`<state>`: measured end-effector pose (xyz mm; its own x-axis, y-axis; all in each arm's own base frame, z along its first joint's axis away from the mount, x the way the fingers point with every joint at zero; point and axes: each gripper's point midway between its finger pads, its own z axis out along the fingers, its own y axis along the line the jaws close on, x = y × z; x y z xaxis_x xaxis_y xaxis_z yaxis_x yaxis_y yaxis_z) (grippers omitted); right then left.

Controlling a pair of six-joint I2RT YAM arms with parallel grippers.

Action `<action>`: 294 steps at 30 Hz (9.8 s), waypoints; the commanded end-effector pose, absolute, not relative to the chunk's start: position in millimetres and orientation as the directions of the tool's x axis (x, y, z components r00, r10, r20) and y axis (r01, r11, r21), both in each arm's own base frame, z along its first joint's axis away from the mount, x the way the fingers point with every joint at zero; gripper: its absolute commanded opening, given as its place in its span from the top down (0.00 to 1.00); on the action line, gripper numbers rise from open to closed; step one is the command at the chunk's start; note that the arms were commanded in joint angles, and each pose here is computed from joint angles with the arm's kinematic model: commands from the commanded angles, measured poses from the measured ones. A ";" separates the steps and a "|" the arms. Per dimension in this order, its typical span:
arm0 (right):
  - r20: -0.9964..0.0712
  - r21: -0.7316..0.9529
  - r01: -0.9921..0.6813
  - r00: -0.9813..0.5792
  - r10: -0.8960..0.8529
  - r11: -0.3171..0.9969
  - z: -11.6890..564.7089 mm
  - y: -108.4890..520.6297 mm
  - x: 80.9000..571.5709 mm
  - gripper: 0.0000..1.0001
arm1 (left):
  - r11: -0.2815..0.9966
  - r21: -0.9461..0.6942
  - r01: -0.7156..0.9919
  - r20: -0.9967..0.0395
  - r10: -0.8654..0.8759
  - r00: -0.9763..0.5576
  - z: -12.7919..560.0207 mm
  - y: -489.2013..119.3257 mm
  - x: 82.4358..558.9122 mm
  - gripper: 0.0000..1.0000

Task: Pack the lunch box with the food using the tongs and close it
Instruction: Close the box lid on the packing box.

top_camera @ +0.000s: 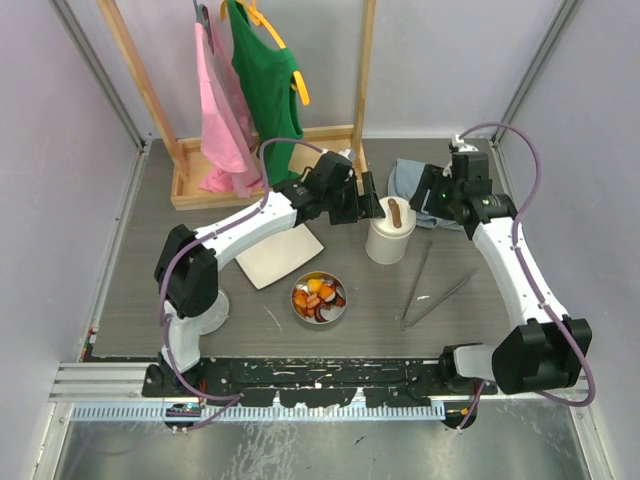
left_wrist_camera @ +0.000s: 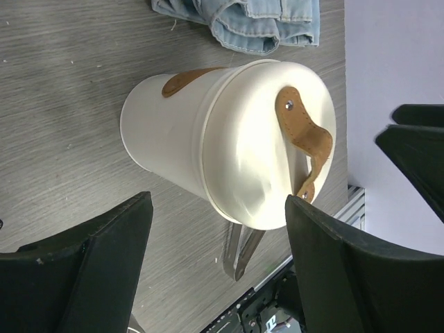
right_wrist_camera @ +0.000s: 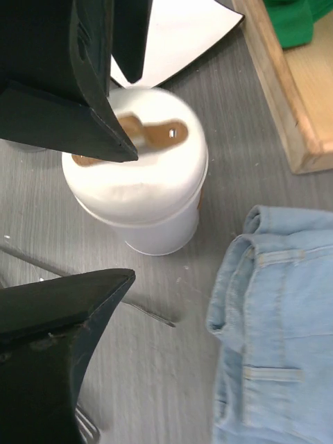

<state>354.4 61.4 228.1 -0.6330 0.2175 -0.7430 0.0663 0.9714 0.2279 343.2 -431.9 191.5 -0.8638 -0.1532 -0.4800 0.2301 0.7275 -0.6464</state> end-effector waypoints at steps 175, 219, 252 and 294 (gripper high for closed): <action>-0.365 0.601 0.130 -0.833 0.415 0.788 91.8 89.9 320.9 0.40 | 0.749 -0.656 0.095 -0.195 -0.046 -0.980 65.1 -387.7 315.5 0.66; -0.415 0.591 0.131 -0.796 0.440 0.796 109.8 82.3 303.8 0.39 | 0.691 -0.711 0.131 -0.273 -0.100 -0.957 104.6 -386.3 290.7 0.44; -0.375 0.792 -0.009 -0.797 0.475 0.610 168.2 127.2 271.8 0.34 | 0.618 -0.763 0.187 -0.307 -0.092 -0.947 153.1 -387.9 283.6 0.43; -0.722 0.631 -0.280 -0.553 0.415 0.724 279.9 120.2 262.7 0.35 | 0.620 -0.687 0.379 -0.600 -0.190 -0.777 264.0 -358.9 296.4 0.25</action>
<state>271.9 111.8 243.7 -0.6138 0.4443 -0.6526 -0.1502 0.7458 0.6490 296.4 -373.4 206.3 -0.8708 -0.1335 -0.4731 0.2859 0.6454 -0.7084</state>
